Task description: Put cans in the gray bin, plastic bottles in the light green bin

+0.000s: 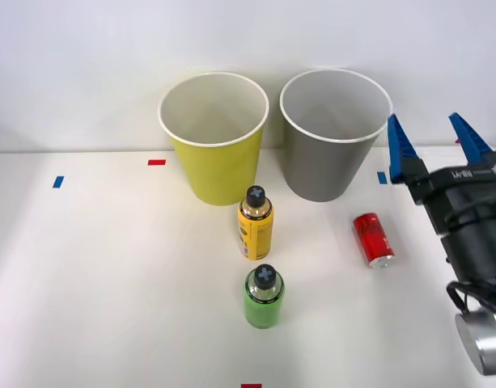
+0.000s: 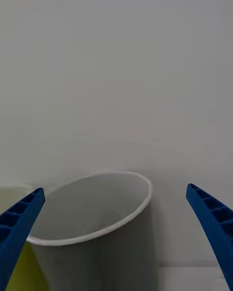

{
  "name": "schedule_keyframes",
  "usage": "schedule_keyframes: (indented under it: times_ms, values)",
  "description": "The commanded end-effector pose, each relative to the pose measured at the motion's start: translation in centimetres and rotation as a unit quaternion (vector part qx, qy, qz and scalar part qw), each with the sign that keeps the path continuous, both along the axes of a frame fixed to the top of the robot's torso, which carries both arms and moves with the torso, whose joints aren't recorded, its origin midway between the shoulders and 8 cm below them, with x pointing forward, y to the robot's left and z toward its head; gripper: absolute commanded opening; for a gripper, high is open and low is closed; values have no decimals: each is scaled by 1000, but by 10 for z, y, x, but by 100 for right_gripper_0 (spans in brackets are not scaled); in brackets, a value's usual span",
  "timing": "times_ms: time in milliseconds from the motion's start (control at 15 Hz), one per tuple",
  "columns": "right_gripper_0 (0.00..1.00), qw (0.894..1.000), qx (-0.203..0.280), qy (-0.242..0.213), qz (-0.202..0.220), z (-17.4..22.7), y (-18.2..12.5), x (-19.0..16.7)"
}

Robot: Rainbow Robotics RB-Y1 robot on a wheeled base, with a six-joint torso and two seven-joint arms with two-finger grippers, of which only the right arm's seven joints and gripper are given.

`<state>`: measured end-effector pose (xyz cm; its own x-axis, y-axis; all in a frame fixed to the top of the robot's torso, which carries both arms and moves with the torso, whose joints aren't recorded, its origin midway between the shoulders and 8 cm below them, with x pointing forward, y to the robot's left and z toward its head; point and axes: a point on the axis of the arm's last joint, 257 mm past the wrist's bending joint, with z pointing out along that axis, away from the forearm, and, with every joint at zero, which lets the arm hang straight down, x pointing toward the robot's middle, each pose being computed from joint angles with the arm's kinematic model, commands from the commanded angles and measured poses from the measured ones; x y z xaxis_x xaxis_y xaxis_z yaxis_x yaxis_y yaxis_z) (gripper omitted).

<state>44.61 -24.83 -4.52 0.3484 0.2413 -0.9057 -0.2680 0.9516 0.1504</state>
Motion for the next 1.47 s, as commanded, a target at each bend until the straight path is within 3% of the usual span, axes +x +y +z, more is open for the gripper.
schedule_keyframes:
  times_ms: [67, 600, 1200, 1467]
  values:
    - [100, 1000, 0, 13, -14, -30, -12, -27]
    - [100, 991, 51, 85, -93, -103, -44, -77]
    - [100, 979, 21, 150, -134, -154, -62, -99]
    - [100, 978, -29, 128, -164, -165, -63, -98]
